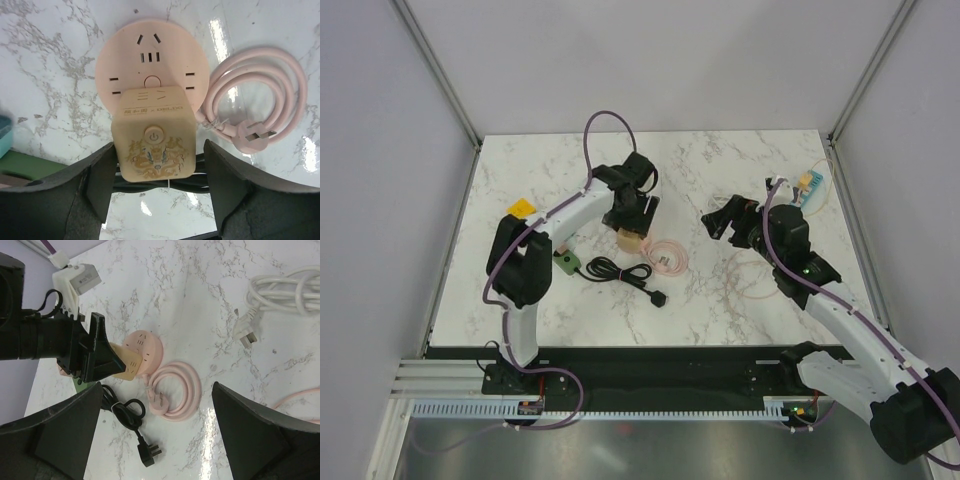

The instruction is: Insert the plug

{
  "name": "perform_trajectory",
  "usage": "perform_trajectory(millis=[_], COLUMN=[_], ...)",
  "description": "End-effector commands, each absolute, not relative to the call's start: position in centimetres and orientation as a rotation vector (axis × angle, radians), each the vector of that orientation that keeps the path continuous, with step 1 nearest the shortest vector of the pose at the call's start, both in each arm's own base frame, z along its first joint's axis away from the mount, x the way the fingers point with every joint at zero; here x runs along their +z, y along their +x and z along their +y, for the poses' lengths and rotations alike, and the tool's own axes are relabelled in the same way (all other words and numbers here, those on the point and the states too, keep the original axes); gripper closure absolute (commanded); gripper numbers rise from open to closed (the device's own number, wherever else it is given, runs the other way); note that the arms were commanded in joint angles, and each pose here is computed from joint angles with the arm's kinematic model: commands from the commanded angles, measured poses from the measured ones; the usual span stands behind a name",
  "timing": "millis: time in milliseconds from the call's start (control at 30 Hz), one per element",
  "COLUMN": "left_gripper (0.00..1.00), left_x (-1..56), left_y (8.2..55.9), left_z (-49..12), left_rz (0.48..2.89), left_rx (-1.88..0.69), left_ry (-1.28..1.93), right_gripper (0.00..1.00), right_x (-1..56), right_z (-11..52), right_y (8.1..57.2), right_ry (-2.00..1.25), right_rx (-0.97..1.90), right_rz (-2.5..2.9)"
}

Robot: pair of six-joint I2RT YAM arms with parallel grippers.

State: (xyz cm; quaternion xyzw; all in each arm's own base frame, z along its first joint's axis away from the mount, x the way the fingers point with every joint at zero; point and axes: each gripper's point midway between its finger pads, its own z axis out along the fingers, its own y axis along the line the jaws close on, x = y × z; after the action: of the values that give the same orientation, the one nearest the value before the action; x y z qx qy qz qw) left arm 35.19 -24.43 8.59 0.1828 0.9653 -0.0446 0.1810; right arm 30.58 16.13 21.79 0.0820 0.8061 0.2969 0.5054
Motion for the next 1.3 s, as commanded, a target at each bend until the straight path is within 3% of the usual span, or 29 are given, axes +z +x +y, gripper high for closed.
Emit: perform_trajectory(millis=[0,100,200,233,267,367,567,700,767,800,867,900,933,1067,1267], left_gripper=[0.26,0.28,0.53,0.66,0.85,0.98,0.98,0.98,0.88,0.72,0.61,0.46,0.38,0.28,0.29], left_x=[14.7,16.6,17.5,17.5,17.0,14.7,9.4,10.8,13.2,14.6,16.5,18.0,18.5,18.4,15.0], left_y=[36.5,36.9,36.6,36.5,36.4,36.1,34.9,35.7,36.7,37.2,38.0,38.2,38.5,39.3,40.0], left_z=[-24.7,-24.8,-25.5,-25.8,-26.1,-25.5,-24.5,-24.2,-24.2,-24.2,-23.6,-23.2,-22.5,-19.0,-12.9], left_rz=[2.589,2.563,2.551,2.555,2.562,2.598,2.691,2.644,2.578,2.541,2.493,2.461,2.446,2.458,2.571], left_rx=[-0.149,-0.153,-0.219,-0.241,-0.259,-0.218,-0.164,-0.141,-0.143,-0.142,-0.115,-0.116,-0.089,-0.021,-0.114], left_ry=[0.542,0.530,0.536,0.532,0.540,0.528,0.533,0.526,0.506,0.506,0.479,0.452,0.419,0.297,0.266], right_gripper=[0.02,0.02,0.02,0.02,0.02,0.02,0.02,0.02,0.02,0.02,0.02,0.02,0.02,0.02,0.02], right_x=[24.4,24.3,24.2,24.1,24.1,24.1,24.3,24.7,24.8,24.9,24.9,24.9,24.9,24.9,25.2], right_z=[15.9,16.0,15.9,15.8,15.9,15.8,15.4,15.2,15.1,14.9,14.9,14.9,14.9,15.1,16.1], right_y=[31.3,31.3,31.4,31.4,31.4,31.2,31.5,31.7,31.8,31.9,31.8,31.7,31.7,31.8,32.1], right_ry=[0.195,0.190,0.188,0.194,0.199,0.205,0.224,0.235,0.233,0.239,0.237,0.235,0.236,0.222,0.198], right_rx=[0.712,0.711,0.700,0.695,0.698,0.699,0.668,0.655,0.645,0.637,0.633,0.639,0.637,0.645,0.698], right_rz=[1.881,1.891,1.897,1.904,1.906,1.912,1.916,1.909,1.909,1.905,1.906,1.904,1.905,1.900,1.881])
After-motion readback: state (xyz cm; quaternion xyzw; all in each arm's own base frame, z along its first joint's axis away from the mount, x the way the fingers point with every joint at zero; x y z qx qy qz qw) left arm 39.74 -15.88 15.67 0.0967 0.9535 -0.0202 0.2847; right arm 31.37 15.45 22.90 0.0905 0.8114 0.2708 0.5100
